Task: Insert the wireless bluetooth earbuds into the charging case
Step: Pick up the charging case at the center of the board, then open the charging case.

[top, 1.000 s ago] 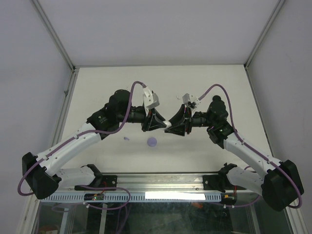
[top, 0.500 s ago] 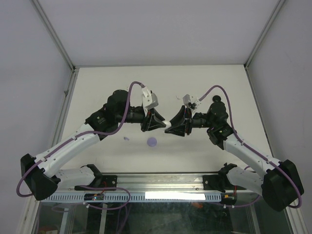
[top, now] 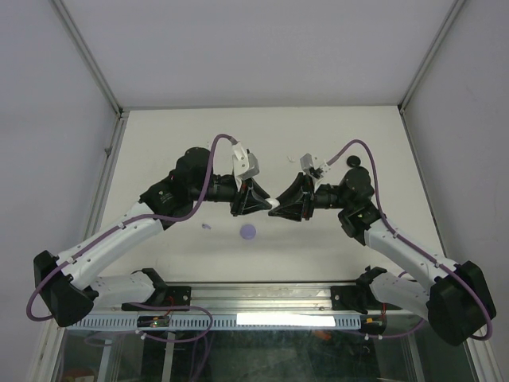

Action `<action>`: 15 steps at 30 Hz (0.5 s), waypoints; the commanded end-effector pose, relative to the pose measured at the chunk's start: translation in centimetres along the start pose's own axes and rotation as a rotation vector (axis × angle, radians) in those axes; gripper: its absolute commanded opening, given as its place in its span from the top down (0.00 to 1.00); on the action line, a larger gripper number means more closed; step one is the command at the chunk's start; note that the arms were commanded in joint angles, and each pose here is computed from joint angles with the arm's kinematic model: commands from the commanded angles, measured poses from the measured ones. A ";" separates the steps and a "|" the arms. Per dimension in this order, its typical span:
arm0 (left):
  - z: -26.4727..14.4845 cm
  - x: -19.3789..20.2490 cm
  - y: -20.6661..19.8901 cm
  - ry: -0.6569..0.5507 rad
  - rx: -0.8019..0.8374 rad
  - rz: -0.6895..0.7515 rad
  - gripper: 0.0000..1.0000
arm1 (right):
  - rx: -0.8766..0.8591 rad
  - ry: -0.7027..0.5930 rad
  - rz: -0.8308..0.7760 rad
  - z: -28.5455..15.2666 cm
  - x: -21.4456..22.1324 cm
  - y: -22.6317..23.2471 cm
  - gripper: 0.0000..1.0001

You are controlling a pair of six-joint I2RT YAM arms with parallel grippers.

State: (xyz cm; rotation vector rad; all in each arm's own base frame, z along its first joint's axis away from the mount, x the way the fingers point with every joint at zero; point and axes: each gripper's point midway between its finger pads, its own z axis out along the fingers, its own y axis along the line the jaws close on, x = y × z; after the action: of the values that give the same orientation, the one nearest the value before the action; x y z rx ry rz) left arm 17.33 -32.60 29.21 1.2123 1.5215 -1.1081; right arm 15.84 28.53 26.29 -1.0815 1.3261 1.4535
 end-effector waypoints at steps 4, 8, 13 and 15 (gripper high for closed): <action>-0.9 -2.6 -0.1 -0.070 -0.040 0.073 1.00 | -0.025 -0.031 -0.059 0.0 -0.9 0.9 0.90; -1.1 -2.8 0.4 -0.096 -0.079 0.061 0.85 | -0.029 -0.030 -0.066 -0.2 -0.6 1.0 0.96; -1.3 -2.7 1.2 -0.109 -0.134 0.035 0.74 | -0.039 -0.032 -0.082 -0.3 -0.6 1.4 1.00; -1.3 -2.5 1.5 -0.110 -0.150 0.027 0.69 | -0.044 -0.033 -0.087 -0.3 -0.5 1.5 1.00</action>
State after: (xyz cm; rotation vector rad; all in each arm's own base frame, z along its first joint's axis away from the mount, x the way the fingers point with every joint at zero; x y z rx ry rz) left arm 17.37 -32.34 29.15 1.1623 1.5354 -1.0876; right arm 15.68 28.42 26.19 -1.0807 1.2954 1.4382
